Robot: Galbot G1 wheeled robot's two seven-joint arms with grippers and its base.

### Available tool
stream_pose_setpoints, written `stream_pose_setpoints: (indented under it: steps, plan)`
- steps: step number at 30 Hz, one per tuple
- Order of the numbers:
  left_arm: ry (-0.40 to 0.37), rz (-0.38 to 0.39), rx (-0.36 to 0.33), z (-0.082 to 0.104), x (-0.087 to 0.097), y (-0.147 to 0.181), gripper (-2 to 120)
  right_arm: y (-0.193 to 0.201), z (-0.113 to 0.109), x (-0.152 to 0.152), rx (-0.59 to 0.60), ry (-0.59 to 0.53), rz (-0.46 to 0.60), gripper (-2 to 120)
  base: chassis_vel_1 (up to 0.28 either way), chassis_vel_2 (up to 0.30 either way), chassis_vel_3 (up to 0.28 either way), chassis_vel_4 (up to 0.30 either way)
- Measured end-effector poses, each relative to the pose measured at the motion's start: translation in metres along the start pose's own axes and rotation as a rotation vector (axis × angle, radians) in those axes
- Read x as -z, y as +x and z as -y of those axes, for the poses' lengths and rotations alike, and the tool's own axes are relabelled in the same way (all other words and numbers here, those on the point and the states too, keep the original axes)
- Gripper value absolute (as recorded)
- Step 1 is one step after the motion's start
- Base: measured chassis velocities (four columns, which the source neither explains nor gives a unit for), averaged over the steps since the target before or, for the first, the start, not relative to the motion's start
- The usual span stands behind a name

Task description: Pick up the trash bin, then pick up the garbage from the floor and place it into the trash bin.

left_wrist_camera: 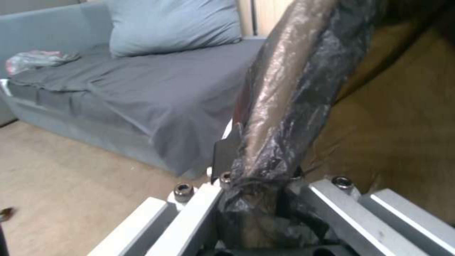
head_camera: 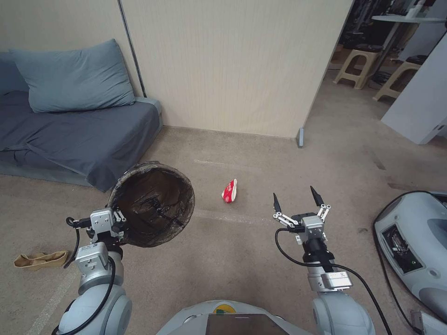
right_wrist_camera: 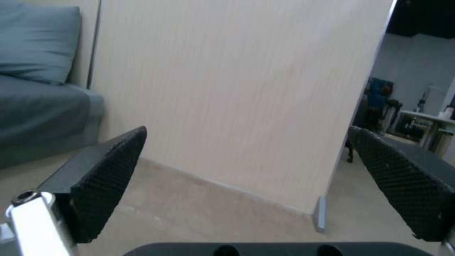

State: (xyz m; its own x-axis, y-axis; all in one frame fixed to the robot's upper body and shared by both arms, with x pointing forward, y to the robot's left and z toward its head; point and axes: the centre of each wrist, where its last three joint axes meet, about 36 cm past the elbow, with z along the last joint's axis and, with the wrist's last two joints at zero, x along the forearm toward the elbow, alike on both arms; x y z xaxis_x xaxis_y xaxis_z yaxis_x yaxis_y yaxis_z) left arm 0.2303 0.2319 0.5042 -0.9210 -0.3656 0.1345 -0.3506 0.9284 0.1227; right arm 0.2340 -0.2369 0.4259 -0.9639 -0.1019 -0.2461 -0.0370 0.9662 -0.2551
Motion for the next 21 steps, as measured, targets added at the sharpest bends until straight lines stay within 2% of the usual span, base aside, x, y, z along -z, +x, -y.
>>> stream_pose_setpoints:
  steps: [4,11,12,13,16,20,21]
  plan:
    - [0.019,0.018,-0.011,-0.001,-0.005,-0.007,0,-0.004,0.001,0.000,-0.004,-0.007,0.008,100,0.000,0.000,0.000,0.000]
    - [0.010,-0.007,0.001,-0.006,-0.017,-0.011,0,-0.041,0.009,0.000,-0.021,-0.085,0.040,100,0.000,0.000,0.000,0.000]
    - [0.003,-0.017,0.008,-0.006,-0.020,-0.009,0,-0.054,0.012,0.005,-0.027,-0.063,0.102,100,0.000,0.000,0.000,0.000]
    - [-0.002,-0.025,0.013,-0.006,-0.024,-0.006,0,-0.056,0.011,0.005,-0.026,-0.059,0.110,100,0.000,0.000,0.000,0.000]
    - [-0.007,-0.030,0.018,-0.006,-0.026,-0.005,0,-0.062,0.011,0.000,-0.022,-0.076,0.100,100,0.000,0.000,0.000,0.000]
    - [-0.012,-0.038,0.032,-0.006,-0.030,0.000,0,-0.090,0.011,-0.014,-0.012,-0.138,0.078,100,0.000,0.000,0.000,0.000]
    - [-0.012,-0.036,0.042,-0.006,-0.031,0.000,0,-0.101,0.011,-0.023,-0.005,-0.170,0.045,100,0.000,0.000,0.000,0.000]
